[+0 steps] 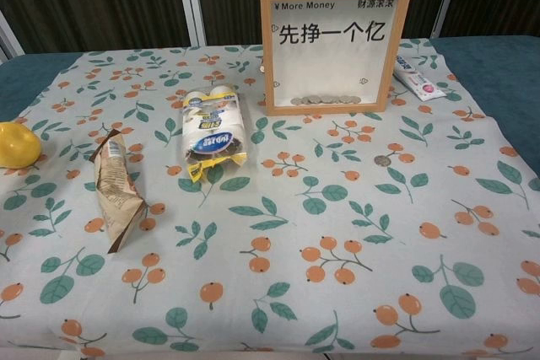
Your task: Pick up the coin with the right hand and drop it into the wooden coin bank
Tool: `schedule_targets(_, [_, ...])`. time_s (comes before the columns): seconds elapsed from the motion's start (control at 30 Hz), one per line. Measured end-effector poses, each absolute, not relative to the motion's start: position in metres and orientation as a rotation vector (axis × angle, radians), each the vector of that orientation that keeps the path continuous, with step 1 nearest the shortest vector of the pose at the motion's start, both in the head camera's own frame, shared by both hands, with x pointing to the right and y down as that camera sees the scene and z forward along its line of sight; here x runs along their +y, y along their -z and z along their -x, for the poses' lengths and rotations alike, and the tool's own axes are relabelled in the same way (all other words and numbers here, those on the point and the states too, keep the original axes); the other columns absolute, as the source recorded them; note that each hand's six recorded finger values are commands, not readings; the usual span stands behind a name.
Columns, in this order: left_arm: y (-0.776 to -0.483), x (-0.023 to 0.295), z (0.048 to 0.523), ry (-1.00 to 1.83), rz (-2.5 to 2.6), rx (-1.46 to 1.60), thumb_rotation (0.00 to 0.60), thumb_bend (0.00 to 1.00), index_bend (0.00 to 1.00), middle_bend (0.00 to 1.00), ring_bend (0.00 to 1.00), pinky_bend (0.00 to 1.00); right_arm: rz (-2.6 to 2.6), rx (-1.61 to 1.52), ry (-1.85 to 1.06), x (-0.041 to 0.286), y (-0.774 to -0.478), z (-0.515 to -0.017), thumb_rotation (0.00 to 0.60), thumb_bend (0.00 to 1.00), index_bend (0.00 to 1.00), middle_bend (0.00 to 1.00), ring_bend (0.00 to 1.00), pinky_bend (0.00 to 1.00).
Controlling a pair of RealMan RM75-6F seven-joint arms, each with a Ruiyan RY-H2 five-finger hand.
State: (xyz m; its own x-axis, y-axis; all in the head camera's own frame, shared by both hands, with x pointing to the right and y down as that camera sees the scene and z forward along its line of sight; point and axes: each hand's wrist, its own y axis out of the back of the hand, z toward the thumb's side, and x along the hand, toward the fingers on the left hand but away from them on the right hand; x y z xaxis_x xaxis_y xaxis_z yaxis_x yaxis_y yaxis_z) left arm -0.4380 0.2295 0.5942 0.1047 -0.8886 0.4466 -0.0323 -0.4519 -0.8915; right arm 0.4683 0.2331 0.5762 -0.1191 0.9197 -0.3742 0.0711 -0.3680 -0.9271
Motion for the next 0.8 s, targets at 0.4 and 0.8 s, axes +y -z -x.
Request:
schedule_targets(0.4, [-0.598, 0.23, 0.432, 1.432, 1.641, 0.907, 0.6, 0.36, 0.0, 0.0, 0.0, 0.0, 1.479, -1.136, -1.552, 0.231, -0.576, -0.467, 0.6, 0.34, 0.0, 0.0, 0.0, 0.0])
schedule_targets(0.8, [-0.596, 0.228, 0.432, 1.432, 1.632, 0.9, 0.6, 0.36, 0.0, 0.0, 0.0, 0.0, 1.529, -1.075, -1.506, 0.214, -0.585, -0.447, 0.6, 0.34, 0.0, 0.0, 0.0, 0.0])
